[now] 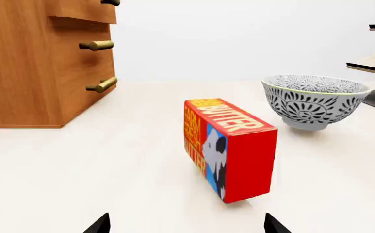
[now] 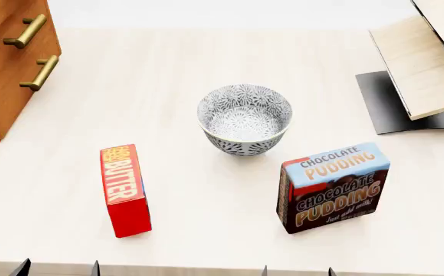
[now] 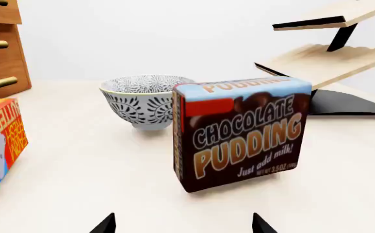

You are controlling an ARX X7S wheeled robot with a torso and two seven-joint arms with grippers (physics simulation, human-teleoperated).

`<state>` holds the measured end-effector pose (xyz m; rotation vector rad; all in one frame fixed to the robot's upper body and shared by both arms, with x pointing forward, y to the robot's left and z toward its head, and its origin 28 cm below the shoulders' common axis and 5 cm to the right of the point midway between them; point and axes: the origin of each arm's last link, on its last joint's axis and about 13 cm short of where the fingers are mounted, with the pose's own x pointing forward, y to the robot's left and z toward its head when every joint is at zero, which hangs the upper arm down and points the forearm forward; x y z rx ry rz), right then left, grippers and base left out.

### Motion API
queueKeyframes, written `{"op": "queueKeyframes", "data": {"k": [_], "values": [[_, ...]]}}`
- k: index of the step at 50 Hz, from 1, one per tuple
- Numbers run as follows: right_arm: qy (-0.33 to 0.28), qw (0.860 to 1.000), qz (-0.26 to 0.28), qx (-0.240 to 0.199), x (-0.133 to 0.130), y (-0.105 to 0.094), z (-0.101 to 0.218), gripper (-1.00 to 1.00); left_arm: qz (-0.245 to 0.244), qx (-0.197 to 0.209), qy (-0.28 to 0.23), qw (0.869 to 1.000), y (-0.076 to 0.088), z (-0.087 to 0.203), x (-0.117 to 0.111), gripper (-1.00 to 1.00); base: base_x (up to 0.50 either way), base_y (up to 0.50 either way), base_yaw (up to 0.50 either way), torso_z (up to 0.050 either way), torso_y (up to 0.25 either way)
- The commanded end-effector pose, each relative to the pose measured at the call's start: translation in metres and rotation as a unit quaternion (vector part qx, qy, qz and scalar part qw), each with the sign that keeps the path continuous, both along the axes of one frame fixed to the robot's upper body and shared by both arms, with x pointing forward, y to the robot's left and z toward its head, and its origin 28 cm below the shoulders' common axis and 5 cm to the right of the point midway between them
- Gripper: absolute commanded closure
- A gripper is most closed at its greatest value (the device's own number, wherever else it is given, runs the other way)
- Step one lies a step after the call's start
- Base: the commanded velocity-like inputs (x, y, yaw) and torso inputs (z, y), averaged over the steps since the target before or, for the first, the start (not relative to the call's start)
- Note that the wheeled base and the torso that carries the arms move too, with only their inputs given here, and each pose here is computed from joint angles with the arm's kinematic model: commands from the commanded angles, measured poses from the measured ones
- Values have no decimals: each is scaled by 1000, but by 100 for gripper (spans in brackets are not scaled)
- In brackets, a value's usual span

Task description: Close the top drawer of the cabinet and put the bowl on top of it.

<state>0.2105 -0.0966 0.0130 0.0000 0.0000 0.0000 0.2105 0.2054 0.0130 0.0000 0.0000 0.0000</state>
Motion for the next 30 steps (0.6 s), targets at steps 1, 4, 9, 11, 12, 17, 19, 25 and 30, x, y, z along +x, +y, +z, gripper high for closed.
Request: {"op": "queueKeyframes", "data": {"k": [1,4,9,11,12,17,19,25,30], "values": [[-2,1000,2,-2,-1,1,0,-100,0,-1,1,1000,0,0,0,-100,0,0,0,0,0],[-1,1000,2,1,-1,0,-2,-100,1,-1,0,1000,0,0,0,-100,0,0,0,0,0],[1,1000,2,-3,-1,1,-2,-100,4,2,2,1000,0,-1,1,-100,0,0,0,0,0],[1,1000,2,-3,-1,1,-1,-100,4,1,1,1000,0,-1,1,-100,0,0,0,0,0],[0,1000,3,-4,-1,1,-1,-100,4,1,1,1000,0,-1,1,-100,0,0,0,0,0],[-1,1000,3,0,-2,1,0,-100,6,3,-1,1000,0,0,1,-100,0,0,0,0,0],[-3,1000,4,0,-2,1,0,-100,3,5,-2,1000,0,0,0,-100,0,0,0,0,0],[1,1000,10,-3,0,1,-2,-100,7,24,12,1000,-1,-3,3,-100,0,0,0,30,99],[1,1000,11,-3,0,1,-2,-100,7,25,11,1000,0,-3,3,-100,0,0,0,45,148]]}}
